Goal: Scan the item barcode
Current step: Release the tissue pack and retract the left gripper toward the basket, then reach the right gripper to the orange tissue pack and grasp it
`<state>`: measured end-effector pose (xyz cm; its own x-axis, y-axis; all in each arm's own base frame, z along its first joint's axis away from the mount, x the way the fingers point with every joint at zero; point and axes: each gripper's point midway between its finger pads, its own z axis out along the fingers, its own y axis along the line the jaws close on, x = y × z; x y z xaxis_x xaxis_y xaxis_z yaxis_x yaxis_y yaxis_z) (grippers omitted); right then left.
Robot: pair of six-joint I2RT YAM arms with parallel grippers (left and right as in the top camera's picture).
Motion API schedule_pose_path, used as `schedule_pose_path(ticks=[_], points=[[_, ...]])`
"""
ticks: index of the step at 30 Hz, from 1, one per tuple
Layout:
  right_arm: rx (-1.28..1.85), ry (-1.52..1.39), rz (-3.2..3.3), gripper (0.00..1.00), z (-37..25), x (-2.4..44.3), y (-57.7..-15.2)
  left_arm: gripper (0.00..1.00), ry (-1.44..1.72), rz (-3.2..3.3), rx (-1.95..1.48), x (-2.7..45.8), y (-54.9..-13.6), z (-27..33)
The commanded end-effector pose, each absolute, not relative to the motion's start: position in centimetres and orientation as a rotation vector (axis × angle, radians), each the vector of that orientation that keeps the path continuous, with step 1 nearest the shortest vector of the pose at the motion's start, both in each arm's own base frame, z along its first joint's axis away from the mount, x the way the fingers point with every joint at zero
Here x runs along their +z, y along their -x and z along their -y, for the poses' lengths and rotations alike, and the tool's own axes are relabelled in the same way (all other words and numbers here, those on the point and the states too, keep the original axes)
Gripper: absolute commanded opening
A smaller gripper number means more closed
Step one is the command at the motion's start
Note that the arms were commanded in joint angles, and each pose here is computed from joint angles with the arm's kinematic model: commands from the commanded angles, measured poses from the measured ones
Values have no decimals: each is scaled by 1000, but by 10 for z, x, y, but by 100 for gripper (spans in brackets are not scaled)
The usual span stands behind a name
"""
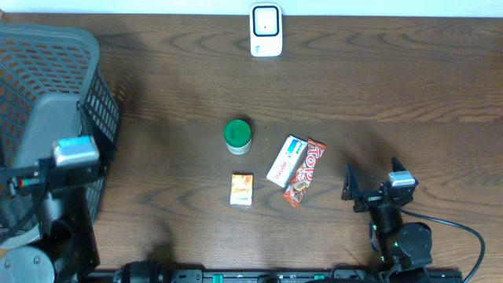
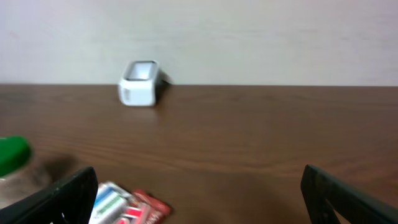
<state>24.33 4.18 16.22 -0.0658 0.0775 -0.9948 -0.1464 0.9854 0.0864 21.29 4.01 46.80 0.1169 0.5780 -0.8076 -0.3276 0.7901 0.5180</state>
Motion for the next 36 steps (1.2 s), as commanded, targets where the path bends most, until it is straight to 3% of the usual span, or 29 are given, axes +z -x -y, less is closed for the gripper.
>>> schedule_pose_path(ticks=[1,5,13,17,28,36], points=[[462,212,-1582,99,-87,181,-228,100,-292,-1247,514,474,-213,-15],[647,396,-1605,99,-120,201,-199,100,-363,-1213,614,478,-207,-13],[405,457,-1620,99,-96,276,-180,100,-339,-1059,669,503,-148,-9],[411,465,-1652,99,-99,305,-188,100,-331,-1031,673,507,-138,-9],[437,829,-2008,99,-145,287,-239,100,-356,-1112,661,488,-148,-9],[325,1015,-2182,99,-181,264,-249,100,-318,-1207,557,469,-156,-10]])
